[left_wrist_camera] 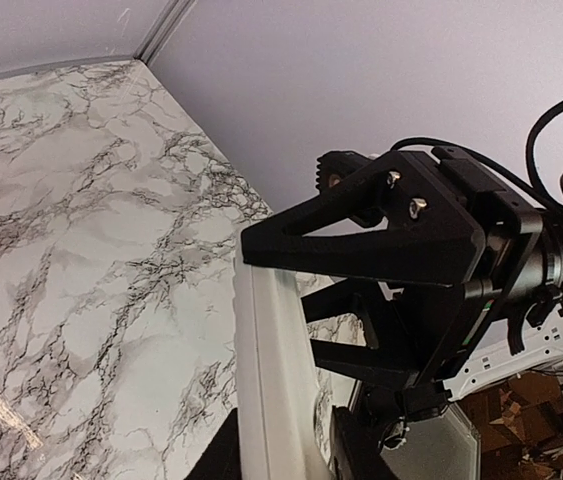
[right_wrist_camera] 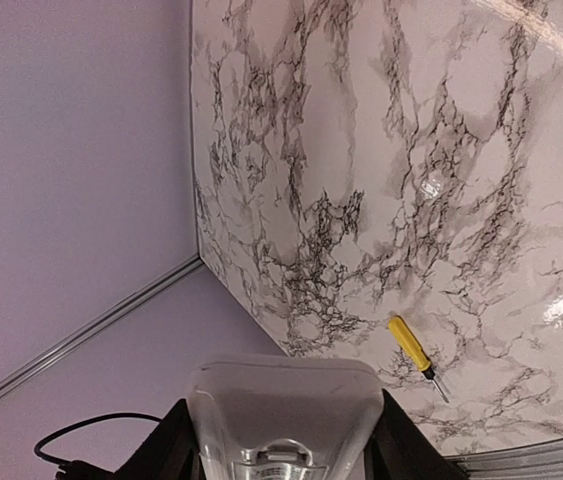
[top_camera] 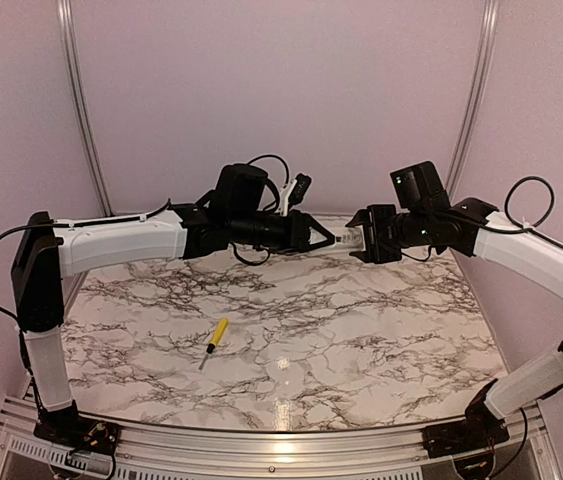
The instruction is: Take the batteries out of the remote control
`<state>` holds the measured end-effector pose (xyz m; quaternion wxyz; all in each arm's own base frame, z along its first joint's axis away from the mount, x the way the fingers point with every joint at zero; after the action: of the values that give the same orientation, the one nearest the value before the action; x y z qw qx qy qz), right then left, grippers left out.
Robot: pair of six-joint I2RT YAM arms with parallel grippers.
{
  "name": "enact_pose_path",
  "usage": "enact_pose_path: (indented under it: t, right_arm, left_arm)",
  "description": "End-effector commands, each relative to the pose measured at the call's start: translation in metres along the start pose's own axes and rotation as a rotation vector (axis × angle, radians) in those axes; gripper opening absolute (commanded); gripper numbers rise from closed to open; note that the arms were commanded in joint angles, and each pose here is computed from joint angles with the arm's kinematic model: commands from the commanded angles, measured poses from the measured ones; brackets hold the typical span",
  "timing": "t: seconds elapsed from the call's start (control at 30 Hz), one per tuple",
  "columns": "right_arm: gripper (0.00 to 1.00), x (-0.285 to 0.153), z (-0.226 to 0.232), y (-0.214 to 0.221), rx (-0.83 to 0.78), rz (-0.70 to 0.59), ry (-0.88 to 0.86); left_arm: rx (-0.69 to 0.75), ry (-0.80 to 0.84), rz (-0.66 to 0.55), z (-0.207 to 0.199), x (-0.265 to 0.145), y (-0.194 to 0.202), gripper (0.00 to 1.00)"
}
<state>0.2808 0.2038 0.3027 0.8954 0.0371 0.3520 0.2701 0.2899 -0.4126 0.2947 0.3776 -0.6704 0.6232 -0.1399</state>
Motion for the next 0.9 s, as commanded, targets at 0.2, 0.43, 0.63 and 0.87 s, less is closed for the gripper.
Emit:
enact_pose_path:
  t: [0.2,0.43,0.63,0.87]
  right_arm:
    - [0.0,-0.015,0.013,0.002,-0.015,-0.002,-0.052]
    - [0.17,-0.013,0.016,0.004,-0.072,0.024,-0.108]
    - [0.54,-0.016,0.019,0.002,-0.137,0.01,-0.124]
    - [0.75,-0.023,0.016,-0.003,-0.195,-0.021,-0.118]
  left_arm:
    - [0.043,0.04,-0.029,-0.01,0.003,-0.009,0.0]
    - [0.049,0.027,-0.039,-0.012,-0.002,-0.01,0.0]
    - [0.049,0.048,-0.023,-0.017,-0.007,-0.009,0.0]
    - [0.092,0.011,-0.063,-0.022,-0.025,-0.011,0.0]
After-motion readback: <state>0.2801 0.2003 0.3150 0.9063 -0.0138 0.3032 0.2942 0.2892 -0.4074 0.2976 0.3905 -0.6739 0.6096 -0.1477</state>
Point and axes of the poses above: each gripper's point midway between its finger pads, its own x axis out along the fingers, its own z axis along the line the jaws close on, y = z × x, the point moved 9 cm from there along -x, back along the fingers
